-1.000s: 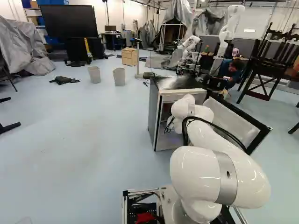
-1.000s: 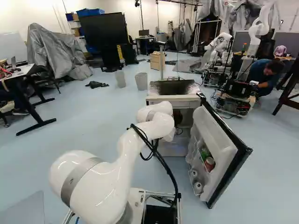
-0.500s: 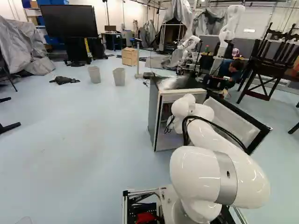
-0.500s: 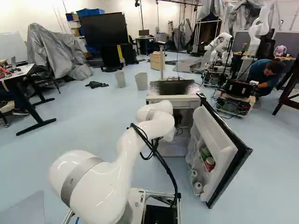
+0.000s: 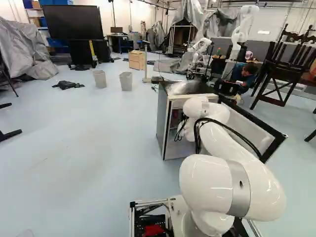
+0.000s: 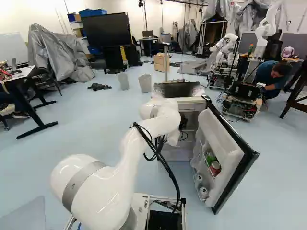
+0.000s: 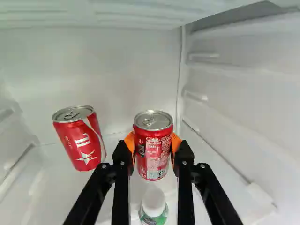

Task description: Grab a drink from the fridge

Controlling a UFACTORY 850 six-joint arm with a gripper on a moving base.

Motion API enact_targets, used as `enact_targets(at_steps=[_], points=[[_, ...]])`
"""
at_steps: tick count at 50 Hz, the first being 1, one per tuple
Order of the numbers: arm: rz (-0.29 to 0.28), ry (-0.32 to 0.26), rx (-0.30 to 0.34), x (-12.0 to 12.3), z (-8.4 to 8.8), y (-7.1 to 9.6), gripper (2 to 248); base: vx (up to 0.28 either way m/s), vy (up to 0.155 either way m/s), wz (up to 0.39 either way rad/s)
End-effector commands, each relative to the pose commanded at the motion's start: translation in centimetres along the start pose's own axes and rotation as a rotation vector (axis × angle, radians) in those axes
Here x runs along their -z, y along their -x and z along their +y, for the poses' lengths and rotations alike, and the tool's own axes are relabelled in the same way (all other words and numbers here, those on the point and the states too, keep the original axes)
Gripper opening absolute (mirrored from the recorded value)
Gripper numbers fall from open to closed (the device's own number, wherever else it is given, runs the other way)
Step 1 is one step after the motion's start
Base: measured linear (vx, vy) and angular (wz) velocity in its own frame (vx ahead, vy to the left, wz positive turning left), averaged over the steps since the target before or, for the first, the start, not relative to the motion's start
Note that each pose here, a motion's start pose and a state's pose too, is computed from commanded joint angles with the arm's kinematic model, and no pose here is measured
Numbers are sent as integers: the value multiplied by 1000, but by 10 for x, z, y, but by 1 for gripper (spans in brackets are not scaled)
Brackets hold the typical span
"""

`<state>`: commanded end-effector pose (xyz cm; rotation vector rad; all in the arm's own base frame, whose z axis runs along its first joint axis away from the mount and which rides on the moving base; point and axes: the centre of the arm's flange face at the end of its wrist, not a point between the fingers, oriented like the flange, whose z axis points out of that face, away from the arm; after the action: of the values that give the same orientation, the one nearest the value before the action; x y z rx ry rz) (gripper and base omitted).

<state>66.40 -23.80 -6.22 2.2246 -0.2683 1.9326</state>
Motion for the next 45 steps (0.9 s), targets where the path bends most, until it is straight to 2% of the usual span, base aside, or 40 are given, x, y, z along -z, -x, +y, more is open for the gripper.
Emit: enact_targets(at_steps=[37, 45], points=[[-113, 4, -12, 51, 1, -16, 95, 0, 0, 0], [-133, 5, -15, 63, 1, -26, 95, 0, 0, 0]])
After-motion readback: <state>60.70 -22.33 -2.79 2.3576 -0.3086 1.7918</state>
